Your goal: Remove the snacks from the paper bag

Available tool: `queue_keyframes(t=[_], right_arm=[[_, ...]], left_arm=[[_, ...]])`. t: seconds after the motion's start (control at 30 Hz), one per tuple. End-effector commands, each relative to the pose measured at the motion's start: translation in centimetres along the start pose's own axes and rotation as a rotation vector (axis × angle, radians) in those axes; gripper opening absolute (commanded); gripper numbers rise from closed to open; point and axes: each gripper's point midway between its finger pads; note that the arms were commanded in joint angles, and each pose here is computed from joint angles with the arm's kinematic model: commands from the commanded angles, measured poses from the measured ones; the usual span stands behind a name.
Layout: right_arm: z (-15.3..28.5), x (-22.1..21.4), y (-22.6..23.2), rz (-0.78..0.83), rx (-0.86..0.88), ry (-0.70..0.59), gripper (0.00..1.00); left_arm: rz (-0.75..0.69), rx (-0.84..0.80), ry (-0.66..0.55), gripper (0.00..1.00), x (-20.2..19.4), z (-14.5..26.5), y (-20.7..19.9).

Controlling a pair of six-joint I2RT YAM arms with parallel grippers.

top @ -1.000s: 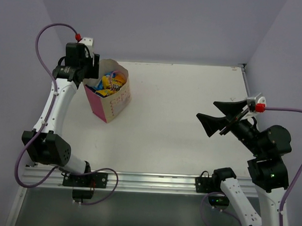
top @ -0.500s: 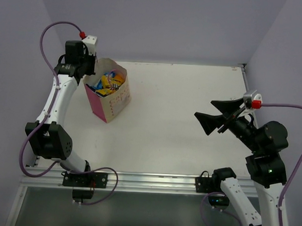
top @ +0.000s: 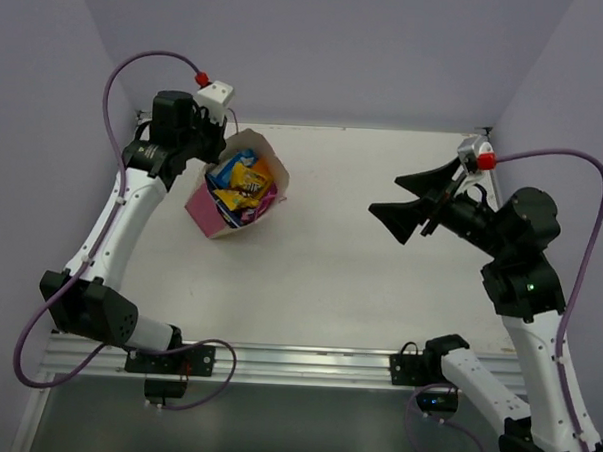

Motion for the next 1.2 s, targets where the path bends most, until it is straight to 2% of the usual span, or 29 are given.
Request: queue_keyframes(t=[0.0,0.03,0.07,0.1,0.3,0.43,0.47,0.67,0.83,1.0,1.17], right_arm=[[-2.4,2.6,1.1,0.086,0.046,-0.025,0.99],[-3.3,1.9,0.0,0.074,-0.017,0.012,0.99],[-4.3,2.2,1.6,0.094,0.026,0.026,0.99],[-6.3,0.9,0.8,0.094,0.023,0.081,0.99],[-13.4,-2.8,2.2,0.091,0.053,0.154,0.96],[-18.4,-8.1,2.4,0.043,0.022,0.270,0.92],[-19.1,-9.1,1.6,0.016,-0.041,0.287,0.90],[-22.6,-15.3,0.1,-0.123,-0.198,0.377,0.88],[-24.2,-16.8,-2.5,-0.150,-0.368,0.358,0.88],[-25.3,-19.6,-3.6,-0.203,-0.431,0.400,0.81],[-25.3,-21.8,-3.3,-0.257,-0.432,0.456,0.70]], left_arm=[[-0.038,-0.056,-0.129,0.00,2.9,2.4,-3.0],[-0.044,-0.078,-0.146,0.00,3.2,3.0,-4.1],[-0.046,-0.090,-0.149,0.00,3.1,3.1,-4.7],[-0.043,-0.095,-0.140,0.00,2.5,3.0,-5.2],[-0.011,-0.139,-0.136,0.00,1.5,3.4,-7.1],[-0.012,-0.150,-0.122,0.00,0.9,3.2,-7.6],[-0.006,-0.149,-0.118,0.00,0.7,3.1,-7.7],[-0.010,-0.169,-0.114,0.00,0.5,3.0,-8.2],[0.022,-0.186,-0.120,0.00,0.8,3.3,-8.8],[0.019,-0.182,-0.126,0.00,0.9,3.6,-8.8],[0.021,-0.166,-0.129,0.00,1.0,3.7,-8.5]])
Point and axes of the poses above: each gripper's point midway between its finger pads, its own z axis back along the fingers, its own y axis along the line the jaws close on, x = y × z, and after that the axes turned 1 degree about z, right-handed
